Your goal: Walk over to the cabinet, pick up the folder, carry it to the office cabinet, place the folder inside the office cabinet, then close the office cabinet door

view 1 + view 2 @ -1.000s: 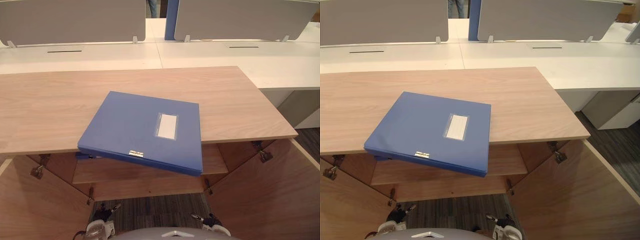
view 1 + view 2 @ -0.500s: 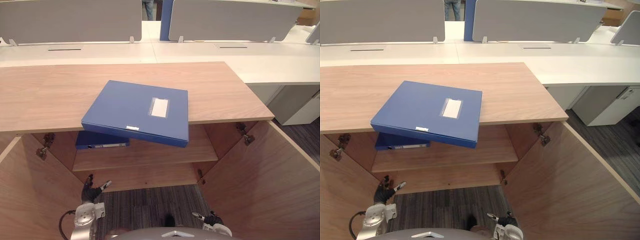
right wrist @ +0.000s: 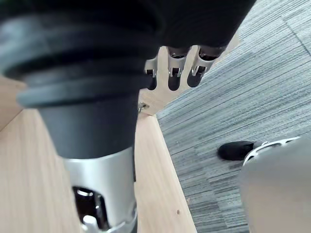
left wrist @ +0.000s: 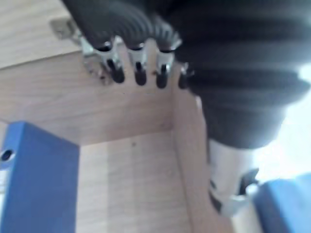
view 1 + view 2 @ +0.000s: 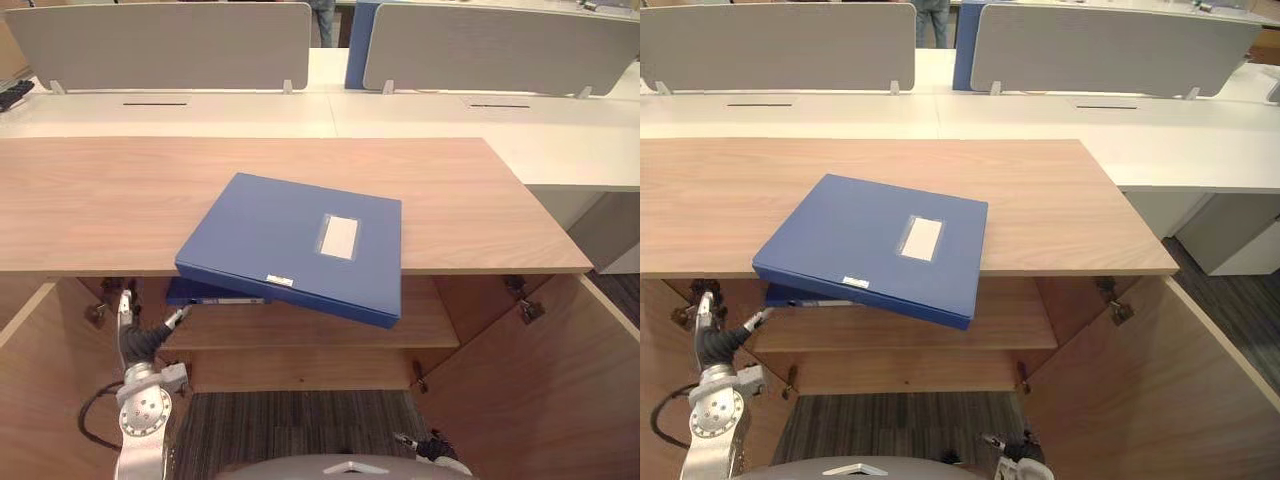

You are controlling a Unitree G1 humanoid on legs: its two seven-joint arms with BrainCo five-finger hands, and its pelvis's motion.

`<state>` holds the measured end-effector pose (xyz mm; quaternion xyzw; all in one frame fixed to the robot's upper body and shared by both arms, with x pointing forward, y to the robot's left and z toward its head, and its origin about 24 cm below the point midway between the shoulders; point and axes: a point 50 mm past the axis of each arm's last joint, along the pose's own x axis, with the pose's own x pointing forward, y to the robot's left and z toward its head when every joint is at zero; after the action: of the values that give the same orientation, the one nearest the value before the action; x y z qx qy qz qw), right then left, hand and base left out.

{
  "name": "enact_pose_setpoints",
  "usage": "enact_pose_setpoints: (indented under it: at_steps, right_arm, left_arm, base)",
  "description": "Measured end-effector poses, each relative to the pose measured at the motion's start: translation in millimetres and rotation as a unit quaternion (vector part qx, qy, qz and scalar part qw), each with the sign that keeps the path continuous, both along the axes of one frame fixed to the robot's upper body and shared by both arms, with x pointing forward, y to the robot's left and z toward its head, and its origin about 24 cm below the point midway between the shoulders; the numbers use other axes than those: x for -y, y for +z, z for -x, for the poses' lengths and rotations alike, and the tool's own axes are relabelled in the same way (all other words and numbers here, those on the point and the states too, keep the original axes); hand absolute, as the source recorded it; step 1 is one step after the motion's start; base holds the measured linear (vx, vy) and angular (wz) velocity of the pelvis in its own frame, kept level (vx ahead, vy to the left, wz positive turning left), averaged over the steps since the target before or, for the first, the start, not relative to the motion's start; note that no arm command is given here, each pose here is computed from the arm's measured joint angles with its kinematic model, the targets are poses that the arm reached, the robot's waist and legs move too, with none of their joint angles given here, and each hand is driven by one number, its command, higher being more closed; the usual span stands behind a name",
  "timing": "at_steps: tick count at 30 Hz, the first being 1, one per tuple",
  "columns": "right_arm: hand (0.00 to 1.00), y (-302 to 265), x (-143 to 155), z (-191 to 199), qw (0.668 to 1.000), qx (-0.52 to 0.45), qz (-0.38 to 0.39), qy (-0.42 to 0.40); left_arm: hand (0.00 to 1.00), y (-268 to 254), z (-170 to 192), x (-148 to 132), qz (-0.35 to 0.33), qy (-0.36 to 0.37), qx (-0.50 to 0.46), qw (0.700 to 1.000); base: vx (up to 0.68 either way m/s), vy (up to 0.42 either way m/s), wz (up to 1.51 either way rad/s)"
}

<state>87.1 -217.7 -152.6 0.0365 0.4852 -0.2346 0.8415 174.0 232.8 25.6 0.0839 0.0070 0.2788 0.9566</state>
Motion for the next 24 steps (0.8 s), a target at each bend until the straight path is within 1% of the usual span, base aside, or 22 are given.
enact_pose_setpoints:
  at_steps: [6,18,20,24]
  right_arm:
    - [0.00,-1.2,-8.8,-2.2,1.000,0.003,-0.011,0.000]
    - [0.00,-2.5,-14.3,-2.6,1.000,-0.002,-0.015,0.020]
    - [0.00,-2.8,-14.5,-3.8,1.000,-0.003,-0.015,0.022]
    - [0.00,-3.4,-15.2,-6.8,0.999,-0.007,-0.014,0.039]
  left_arm:
    - [0.00,22.6,7.4,1.9,-0.017,0.021,0.051,0.998]
    - [0.00,46.5,12.8,3.5,-0.036,0.017,0.103,0.994]
    - [0.00,54.5,12.5,4.0,-0.054,0.012,0.115,0.992]
    - [0.00,65.6,8.4,6.6,-0.124,-0.026,0.116,0.985]
  base:
    - [-0.05,0.019,0.07]
    - [-0.03,-0.001,0.00]
    - [0.00,0.000,0.00]
    - [0.00,0.000,0.00]
